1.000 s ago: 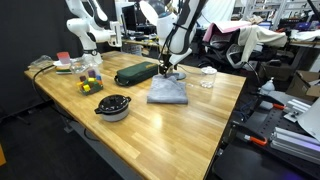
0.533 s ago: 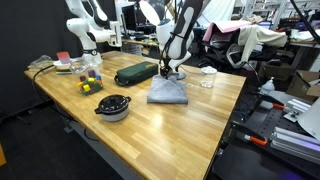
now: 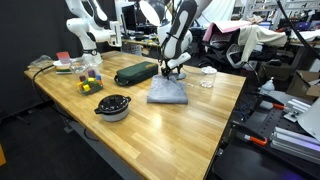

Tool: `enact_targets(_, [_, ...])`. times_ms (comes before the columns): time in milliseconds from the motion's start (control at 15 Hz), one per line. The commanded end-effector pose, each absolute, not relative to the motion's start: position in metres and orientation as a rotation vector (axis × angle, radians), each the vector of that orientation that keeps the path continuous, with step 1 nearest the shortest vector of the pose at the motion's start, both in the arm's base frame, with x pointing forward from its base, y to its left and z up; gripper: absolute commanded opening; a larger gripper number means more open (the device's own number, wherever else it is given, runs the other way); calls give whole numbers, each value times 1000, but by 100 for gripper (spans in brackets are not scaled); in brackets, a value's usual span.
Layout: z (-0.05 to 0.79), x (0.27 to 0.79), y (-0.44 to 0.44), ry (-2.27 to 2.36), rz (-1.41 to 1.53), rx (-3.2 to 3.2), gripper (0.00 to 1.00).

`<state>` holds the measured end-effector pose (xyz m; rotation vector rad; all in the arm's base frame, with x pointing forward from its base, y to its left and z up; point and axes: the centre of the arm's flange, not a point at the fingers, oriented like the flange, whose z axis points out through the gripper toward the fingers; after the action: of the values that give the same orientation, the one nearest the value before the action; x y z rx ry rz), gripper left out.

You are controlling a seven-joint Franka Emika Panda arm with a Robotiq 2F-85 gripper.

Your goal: Unfold the towel on the table

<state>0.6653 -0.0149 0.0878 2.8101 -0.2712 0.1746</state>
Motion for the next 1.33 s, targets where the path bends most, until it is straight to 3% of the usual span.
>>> enact_targets(0, [84,677,-14,-319,139,2840,73])
enact_targets(67, [83,677,-13,-322,128,2850,71])
enact_targets(733, [82,677,-17,-397,78,2900,2])
enact_targets(1267, [117,659,1,-303,186,2918,1])
